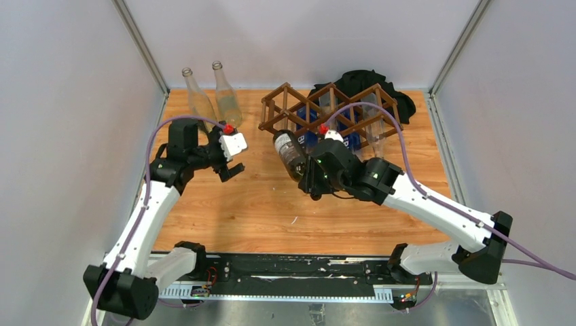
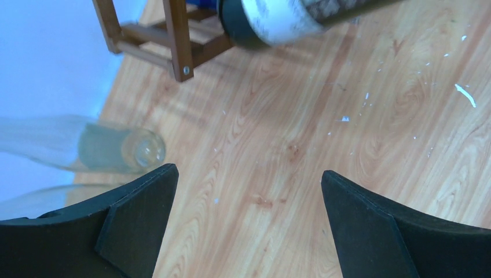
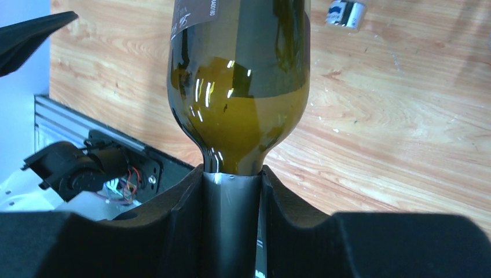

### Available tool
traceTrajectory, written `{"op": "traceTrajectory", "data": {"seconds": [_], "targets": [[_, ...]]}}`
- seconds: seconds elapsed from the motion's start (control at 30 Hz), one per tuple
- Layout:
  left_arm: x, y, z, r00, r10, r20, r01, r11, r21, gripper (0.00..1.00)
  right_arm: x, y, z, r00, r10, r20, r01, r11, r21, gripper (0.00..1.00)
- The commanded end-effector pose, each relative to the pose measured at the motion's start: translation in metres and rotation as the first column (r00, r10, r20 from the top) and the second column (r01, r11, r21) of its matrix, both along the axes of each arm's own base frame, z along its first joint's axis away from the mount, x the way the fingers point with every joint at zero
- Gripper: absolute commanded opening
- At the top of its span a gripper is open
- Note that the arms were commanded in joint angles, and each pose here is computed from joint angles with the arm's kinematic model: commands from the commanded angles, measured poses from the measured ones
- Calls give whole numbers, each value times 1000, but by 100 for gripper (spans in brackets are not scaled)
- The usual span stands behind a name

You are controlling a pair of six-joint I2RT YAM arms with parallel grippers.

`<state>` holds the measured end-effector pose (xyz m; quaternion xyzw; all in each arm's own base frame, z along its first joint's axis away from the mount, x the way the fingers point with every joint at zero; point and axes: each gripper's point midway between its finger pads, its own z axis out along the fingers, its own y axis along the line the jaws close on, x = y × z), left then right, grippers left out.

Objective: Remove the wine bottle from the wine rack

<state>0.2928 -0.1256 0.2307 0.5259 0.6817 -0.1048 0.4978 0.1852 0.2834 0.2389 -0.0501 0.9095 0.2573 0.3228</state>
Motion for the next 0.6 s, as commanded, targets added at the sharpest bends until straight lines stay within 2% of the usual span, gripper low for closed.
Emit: {"op": "traceTrajectory", "data": {"seconds": [0.0, 0.23, 0.37, 0.57], "targets": [[-29, -13, 10, 983, -156, 100, 153, 988, 38, 100, -6, 31, 34, 986, 157, 47, -160, 986, 55, 0], [-70, -26, 19, 890, -346, 298, 304, 936, 179, 100, -20, 74, 46, 930, 366, 20, -367, 929, 55, 0], [-89, -33, 15, 854, -399, 332, 349, 915, 202, 100, -27, 94, 52, 886, 464, 19, -464, 883, 75, 0], [-98, -37, 7, 845, -422, 328, 373, 905, 205, 100, -41, 115, 61, 798, 602, 16, -601, 795, 82, 0]]}}
